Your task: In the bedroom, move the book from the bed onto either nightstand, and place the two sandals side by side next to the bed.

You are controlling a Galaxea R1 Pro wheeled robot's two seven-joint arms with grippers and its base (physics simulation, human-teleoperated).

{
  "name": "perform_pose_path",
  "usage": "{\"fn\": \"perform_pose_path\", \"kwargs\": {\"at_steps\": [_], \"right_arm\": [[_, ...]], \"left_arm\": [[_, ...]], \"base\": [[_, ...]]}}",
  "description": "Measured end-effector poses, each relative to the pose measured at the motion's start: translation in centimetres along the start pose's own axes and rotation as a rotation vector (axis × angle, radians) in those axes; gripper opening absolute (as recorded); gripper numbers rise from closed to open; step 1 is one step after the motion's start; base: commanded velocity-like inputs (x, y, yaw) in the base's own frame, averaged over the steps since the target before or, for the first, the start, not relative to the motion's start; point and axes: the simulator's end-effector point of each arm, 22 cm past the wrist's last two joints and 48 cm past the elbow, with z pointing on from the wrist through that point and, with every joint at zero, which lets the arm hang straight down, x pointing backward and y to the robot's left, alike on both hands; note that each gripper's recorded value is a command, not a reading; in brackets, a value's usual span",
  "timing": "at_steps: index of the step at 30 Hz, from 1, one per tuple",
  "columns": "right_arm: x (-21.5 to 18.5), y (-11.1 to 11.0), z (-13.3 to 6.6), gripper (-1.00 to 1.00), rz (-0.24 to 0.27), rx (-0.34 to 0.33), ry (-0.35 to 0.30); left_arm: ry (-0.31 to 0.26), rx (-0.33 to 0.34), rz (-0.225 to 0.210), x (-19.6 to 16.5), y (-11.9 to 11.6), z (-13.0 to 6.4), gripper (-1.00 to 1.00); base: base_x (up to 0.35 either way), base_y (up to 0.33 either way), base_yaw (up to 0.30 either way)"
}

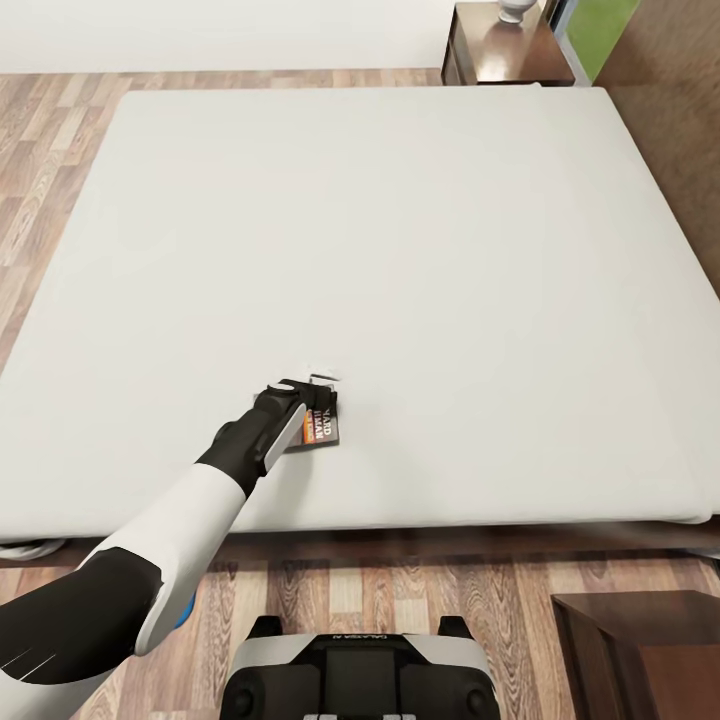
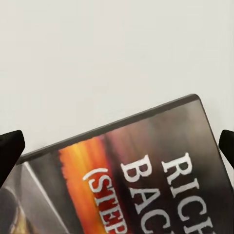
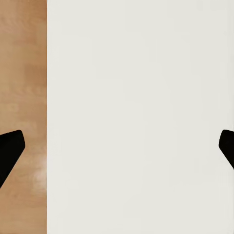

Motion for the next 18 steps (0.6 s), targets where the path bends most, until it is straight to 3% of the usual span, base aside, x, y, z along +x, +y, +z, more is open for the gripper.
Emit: {"fn": "perform_pose_path", "kwargs": {"at_steps": [18], "right_arm": [[-0.01, 0.02, 0.00, 1.00, -0.001, 0.000, 0.000]], "left_arm": [[0.000, 0.001, -0.004, 0.03, 0.03, 0.01, 1.00]], "base": [[0.000, 0.000, 0.000]]}}
